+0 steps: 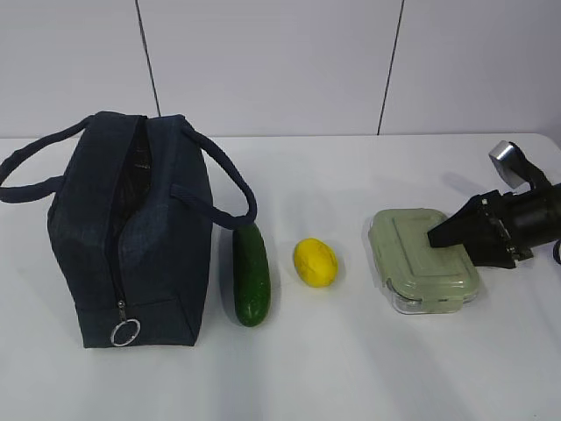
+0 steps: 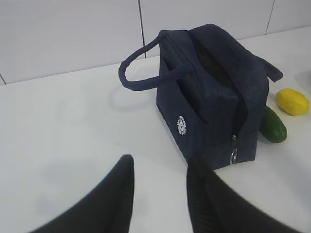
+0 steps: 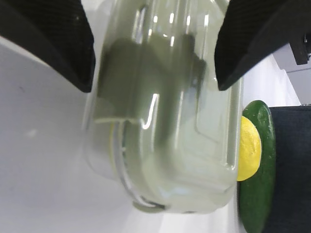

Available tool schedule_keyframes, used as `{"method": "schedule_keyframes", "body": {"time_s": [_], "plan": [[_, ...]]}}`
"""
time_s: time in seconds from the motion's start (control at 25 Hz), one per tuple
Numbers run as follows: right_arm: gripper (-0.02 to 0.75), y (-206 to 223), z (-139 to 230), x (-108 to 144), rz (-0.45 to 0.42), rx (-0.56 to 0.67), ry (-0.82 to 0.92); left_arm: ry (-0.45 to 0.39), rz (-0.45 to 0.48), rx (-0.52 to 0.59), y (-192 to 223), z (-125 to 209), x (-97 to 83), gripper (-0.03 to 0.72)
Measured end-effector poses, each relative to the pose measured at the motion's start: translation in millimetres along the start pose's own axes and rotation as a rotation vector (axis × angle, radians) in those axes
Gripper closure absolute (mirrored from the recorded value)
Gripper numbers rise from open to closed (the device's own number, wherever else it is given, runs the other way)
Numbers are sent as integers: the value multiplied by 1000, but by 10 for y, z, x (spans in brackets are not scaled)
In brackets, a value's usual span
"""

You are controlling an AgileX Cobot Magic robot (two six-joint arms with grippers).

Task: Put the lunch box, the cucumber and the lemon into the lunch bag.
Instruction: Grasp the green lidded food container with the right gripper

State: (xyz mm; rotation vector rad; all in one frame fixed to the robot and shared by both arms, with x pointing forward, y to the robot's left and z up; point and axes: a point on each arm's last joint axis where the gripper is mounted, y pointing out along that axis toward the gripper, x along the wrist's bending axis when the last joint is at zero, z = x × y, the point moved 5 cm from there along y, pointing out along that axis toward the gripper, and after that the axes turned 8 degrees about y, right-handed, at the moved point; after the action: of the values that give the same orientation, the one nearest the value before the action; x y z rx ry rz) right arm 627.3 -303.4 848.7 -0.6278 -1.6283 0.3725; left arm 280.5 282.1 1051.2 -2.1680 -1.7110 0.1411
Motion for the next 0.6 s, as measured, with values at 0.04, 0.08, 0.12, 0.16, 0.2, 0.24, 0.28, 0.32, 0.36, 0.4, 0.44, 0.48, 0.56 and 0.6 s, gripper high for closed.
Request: {"method": "schedule_keyframes", "body": {"time_s": [0.04, 0.08, 0.12, 0.16, 0.2, 0.24, 0.28, 0.32, 0.36, 0.4, 0.44, 0.48, 0.56, 0.6], "plan": [[183, 14, 2, 10, -1, 4, -3, 0, 0, 0, 0, 0, 0, 424], [183, 20, 3, 15, -1, 5, -4, 0, 0, 0, 0, 0, 0, 424], [183, 26, 4, 19, -1, 7, -5, 0, 0, 0, 0, 0, 0, 424], [183, 26, 4, 19, -1, 7, -5, 0, 0, 0, 0, 0, 0, 424], [183, 33, 5, 24, -2, 8, -6, 0, 0, 0, 0, 0, 0, 424], [183, 33, 5, 24, -2, 8, -6, 0, 0, 0, 0, 0, 0, 424], [183, 33, 5, 24, -2, 8, -6, 0, 0, 0, 0, 0, 0, 424], [183, 33, 5, 24, -2, 8, -6, 0, 0, 0, 0, 0, 0, 424], [183, 33, 5, 24, -2, 8, -6, 0, 0, 0, 0, 0, 0, 424], [183, 33, 7, 23, 0, 10, -5, 0, 0, 0, 0, 0, 0, 424], [183, 33, 12, 19, 2, 14, -7, 0, 0, 0, 0, 0, 0, 424], [183, 33, 14, 18, 3, 15, -7, 0, 0, 0, 0, 0, 0, 424], [183, 33, 17, 16, 4, 17, -6, 0, 0, 0, 0, 0, 0, 424], [183, 33, 17, 16, 4, 17, -5, 0, 0, 0, 0, 0, 0, 424]]}}
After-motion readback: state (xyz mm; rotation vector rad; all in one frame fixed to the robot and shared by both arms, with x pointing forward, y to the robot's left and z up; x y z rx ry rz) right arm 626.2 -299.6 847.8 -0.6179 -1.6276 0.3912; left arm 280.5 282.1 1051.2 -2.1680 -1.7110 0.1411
